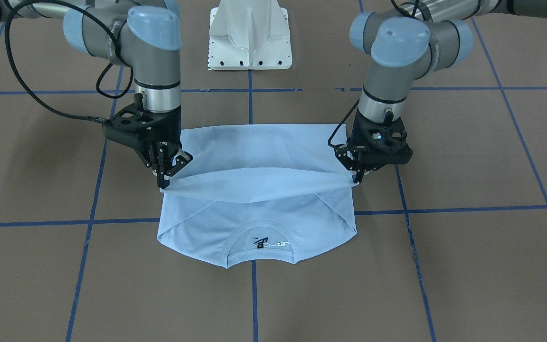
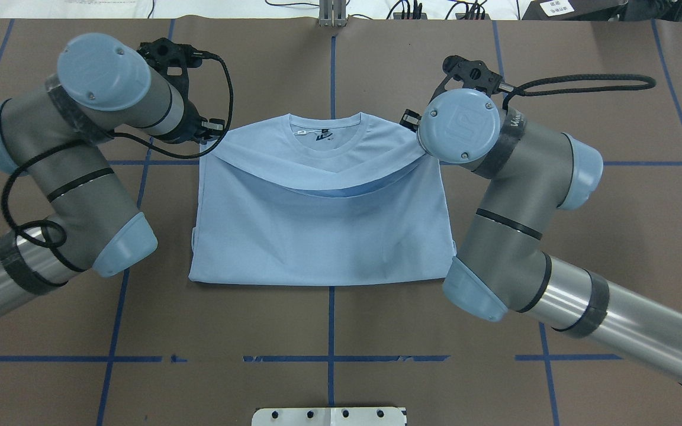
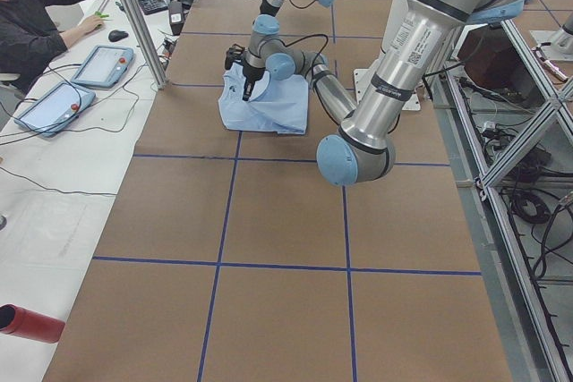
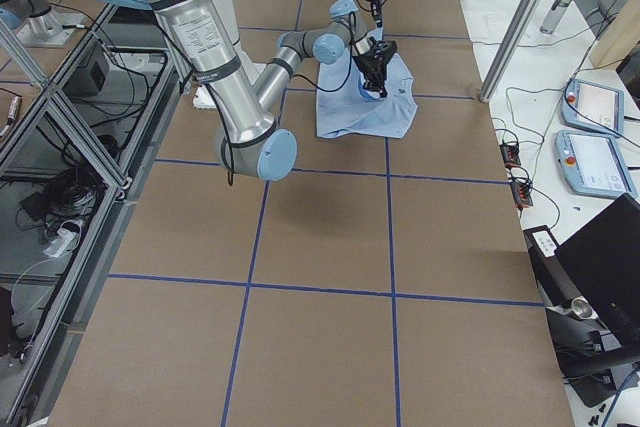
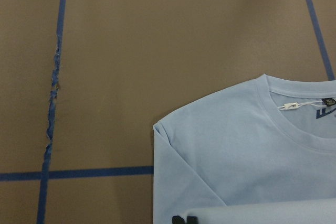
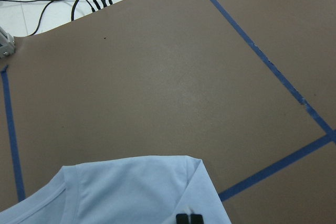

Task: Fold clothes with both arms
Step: 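Lay the hem down near the collar and open both grippers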

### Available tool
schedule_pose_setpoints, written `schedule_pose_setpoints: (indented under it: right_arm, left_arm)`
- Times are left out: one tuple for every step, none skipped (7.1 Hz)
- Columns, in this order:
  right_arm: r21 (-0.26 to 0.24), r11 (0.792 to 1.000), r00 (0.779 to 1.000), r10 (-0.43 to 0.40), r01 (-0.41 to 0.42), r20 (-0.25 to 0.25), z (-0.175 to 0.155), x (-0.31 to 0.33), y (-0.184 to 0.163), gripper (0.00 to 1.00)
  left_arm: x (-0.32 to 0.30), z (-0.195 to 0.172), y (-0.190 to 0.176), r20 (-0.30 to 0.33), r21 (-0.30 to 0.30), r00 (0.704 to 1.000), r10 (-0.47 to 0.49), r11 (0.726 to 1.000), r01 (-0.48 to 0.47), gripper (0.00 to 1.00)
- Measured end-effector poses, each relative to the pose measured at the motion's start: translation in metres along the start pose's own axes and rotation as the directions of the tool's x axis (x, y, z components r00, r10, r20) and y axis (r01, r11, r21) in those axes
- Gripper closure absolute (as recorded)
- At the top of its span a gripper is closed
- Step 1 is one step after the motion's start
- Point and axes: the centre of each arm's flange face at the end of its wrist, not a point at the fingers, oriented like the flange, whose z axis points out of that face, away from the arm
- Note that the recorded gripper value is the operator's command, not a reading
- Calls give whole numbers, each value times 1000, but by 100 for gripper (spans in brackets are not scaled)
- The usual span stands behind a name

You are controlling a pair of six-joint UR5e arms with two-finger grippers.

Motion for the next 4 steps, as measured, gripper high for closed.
schedule_pose_setpoints:
  right_arm:
    - [7,1000,1000,2,-2,-5,30,-3,-4,100]
    - [11,1000,1000,4,-4,-10,51,-2,-11,100]
    - [9,1000,1000,6,-5,-19,64,0,-17,100]
    - [7,1000,1000,8,-7,-24,70,2,-19,100]
  left_arm:
    - [-5,30,-8,6,7,1000,-1,1000,1,100]
    - [-10,50,-12,15,18,1000,-1,1000,0,100]
    - [-12,62,-15,26,23,1000,-2,1000,1,100]
    - [-14,71,-17,37,21,999,-3,1000,3,100]
